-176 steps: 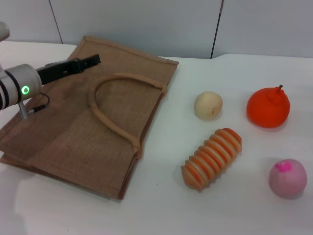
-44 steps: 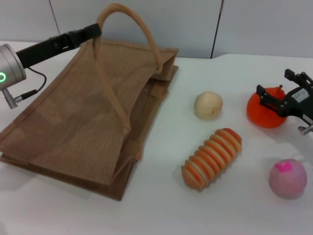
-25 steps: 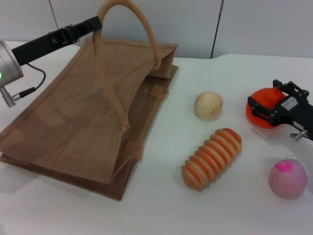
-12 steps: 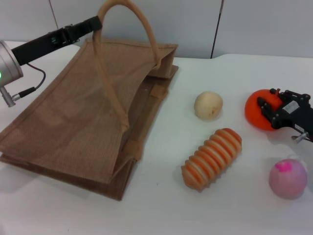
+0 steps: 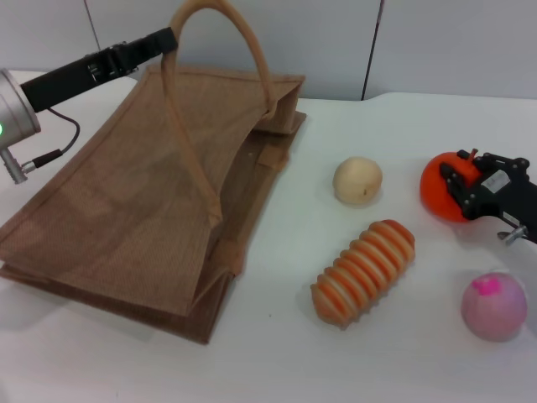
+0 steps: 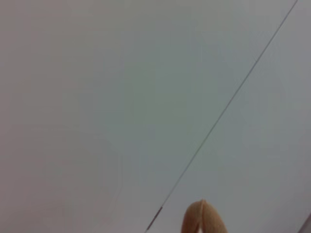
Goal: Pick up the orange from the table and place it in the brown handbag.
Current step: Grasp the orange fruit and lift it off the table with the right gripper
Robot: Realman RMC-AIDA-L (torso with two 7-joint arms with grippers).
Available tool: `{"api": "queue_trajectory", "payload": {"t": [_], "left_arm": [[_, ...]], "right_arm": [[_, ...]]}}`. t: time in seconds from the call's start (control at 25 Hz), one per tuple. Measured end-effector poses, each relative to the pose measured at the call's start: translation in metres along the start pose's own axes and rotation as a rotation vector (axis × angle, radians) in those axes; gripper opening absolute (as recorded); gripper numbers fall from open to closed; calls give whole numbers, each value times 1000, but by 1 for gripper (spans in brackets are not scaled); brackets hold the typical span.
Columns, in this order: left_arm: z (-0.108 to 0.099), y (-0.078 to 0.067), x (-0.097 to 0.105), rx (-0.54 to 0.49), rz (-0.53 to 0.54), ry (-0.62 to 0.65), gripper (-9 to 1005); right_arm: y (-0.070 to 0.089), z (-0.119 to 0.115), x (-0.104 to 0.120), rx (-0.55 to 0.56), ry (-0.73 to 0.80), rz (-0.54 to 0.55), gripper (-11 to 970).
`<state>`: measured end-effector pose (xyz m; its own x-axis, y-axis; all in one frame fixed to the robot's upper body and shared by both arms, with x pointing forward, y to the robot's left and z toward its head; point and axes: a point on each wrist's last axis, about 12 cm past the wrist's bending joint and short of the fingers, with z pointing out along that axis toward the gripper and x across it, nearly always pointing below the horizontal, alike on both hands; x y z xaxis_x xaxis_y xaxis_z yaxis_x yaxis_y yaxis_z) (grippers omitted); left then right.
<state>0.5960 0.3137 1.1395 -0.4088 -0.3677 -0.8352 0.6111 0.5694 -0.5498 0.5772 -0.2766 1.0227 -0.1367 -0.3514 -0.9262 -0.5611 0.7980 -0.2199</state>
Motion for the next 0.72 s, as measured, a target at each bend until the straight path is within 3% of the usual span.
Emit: {"api": "queue_trajectory", "payload": {"t": [0.44,0.72], "left_arm": [[3,-8,-3,74,5,8,105],[7,-17,-7,140,9,2,106]], "right_arm": [[7,-7,-21,-70,-199,4,250],[19,8,-41,-181,-255,-51,201]]}}
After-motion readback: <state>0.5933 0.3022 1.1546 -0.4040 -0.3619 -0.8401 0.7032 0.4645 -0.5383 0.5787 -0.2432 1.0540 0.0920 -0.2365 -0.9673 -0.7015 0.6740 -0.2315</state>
